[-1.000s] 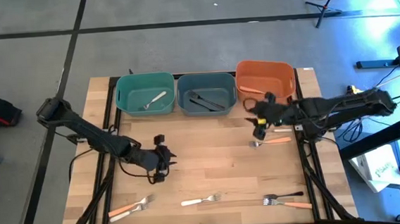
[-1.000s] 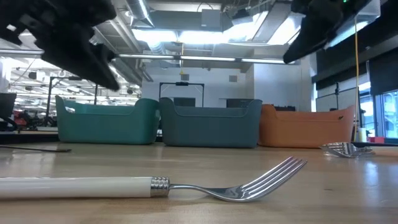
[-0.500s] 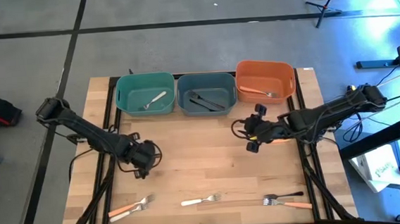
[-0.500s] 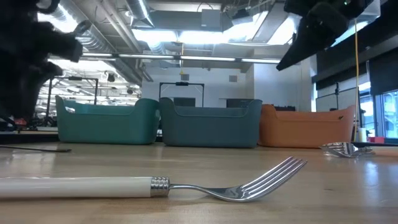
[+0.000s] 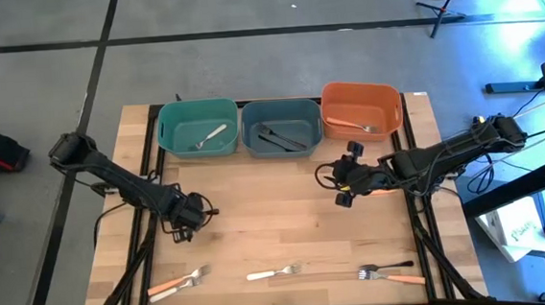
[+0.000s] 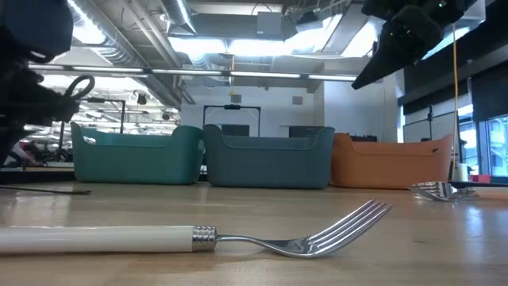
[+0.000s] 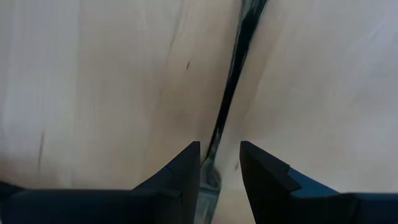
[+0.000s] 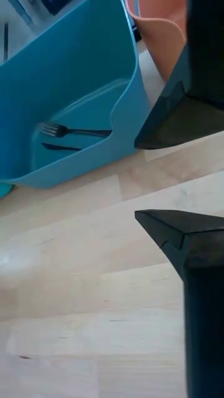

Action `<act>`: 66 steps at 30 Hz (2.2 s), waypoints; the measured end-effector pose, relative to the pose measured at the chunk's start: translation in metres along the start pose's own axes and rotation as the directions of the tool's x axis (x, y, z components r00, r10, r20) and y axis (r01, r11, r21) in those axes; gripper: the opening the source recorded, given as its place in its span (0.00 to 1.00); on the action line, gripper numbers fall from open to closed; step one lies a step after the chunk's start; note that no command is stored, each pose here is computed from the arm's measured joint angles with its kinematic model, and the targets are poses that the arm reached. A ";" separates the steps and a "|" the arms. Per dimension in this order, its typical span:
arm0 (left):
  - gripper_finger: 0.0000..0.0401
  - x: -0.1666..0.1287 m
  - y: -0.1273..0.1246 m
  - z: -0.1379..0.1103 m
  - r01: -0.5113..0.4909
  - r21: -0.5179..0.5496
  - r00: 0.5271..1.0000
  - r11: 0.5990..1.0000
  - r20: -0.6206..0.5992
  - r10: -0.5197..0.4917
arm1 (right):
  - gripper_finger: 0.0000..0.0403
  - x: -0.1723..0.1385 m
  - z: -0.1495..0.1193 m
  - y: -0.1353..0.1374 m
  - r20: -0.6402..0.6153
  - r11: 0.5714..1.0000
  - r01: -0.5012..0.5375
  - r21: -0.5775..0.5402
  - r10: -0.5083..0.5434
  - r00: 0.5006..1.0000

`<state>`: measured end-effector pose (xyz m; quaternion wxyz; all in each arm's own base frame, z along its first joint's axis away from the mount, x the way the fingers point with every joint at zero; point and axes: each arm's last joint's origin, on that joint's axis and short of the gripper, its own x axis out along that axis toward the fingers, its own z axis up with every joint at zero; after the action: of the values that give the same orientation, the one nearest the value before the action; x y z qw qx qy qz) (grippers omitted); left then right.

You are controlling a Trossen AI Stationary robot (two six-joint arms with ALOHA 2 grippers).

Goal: Sort silverware by color (type)
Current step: Put the left black fork into the blue bin

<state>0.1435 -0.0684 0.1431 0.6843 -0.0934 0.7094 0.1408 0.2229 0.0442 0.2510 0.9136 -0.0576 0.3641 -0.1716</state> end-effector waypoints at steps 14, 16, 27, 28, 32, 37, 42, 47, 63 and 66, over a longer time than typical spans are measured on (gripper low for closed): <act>0.27 0.010 0.004 -0.003 -0.031 0.009 0.999 0.999 0.026 0.031 | 0.39 0.000 0.000 -0.001 0.005 1.000 0.021 0.001 -0.021 1.000; 0.25 0.010 0.004 -0.003 -0.030 0.009 0.999 1.000 0.028 0.030 | 0.39 0.000 0.000 -0.001 0.005 1.000 0.021 0.001 -0.021 1.000; 0.02 0.010 0.003 -0.002 -0.022 0.013 0.999 1.000 0.036 0.022 | 0.39 0.002 0.000 0.000 -0.002 1.000 0.019 0.006 -0.019 1.000; 0.03 0.010 0.003 -0.002 -0.022 0.013 0.999 1.000 0.037 0.022 | 0.39 0.003 -0.001 0.001 -0.007 1.000 0.015 0.004 -0.015 1.000; 0.04 0.006 0.001 0.000 -0.028 0.033 0.998 0.999 0.052 0.026 | 0.39 0.008 -0.002 0.004 -0.027 1.000 0.019 -0.008 -0.019 0.999; 0.04 -0.011 -0.007 0.013 -0.045 0.061 0.984 0.997 0.177 0.033 | 0.39 0.015 0.000 0.009 -0.016 1.000 0.012 -0.006 -0.012 1.000; 0.04 -0.028 -0.018 0.026 -0.090 0.069 0.928 0.994 0.367 0.058 | 0.39 0.025 0.008 0.019 0.044 0.998 -0.062 -0.009 0.063 0.997; 0.04 -0.035 -0.032 0.034 -0.131 0.100 0.818 0.986 0.573 0.051 | 0.39 0.041 0.016 0.033 0.115 0.992 -0.112 -0.058 0.118 0.986; 0.04 -0.076 -0.058 0.064 -0.286 0.141 0.388 0.948 0.921 -0.020 | 0.39 0.097 0.034 0.077 0.438 0.949 -0.208 -0.236 0.295 0.849; 0.04 -0.082 -0.060 0.070 -0.280 0.160 0.341 0.947 0.938 -0.058 | 0.39 0.104 0.039 0.083 0.535 0.951 -0.183 -0.250 0.294 0.792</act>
<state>0.2324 -0.1068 0.2186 0.9594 0.1553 0.2088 0.1085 0.3421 0.0837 0.1933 0.9850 -0.1438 0.0955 0.0049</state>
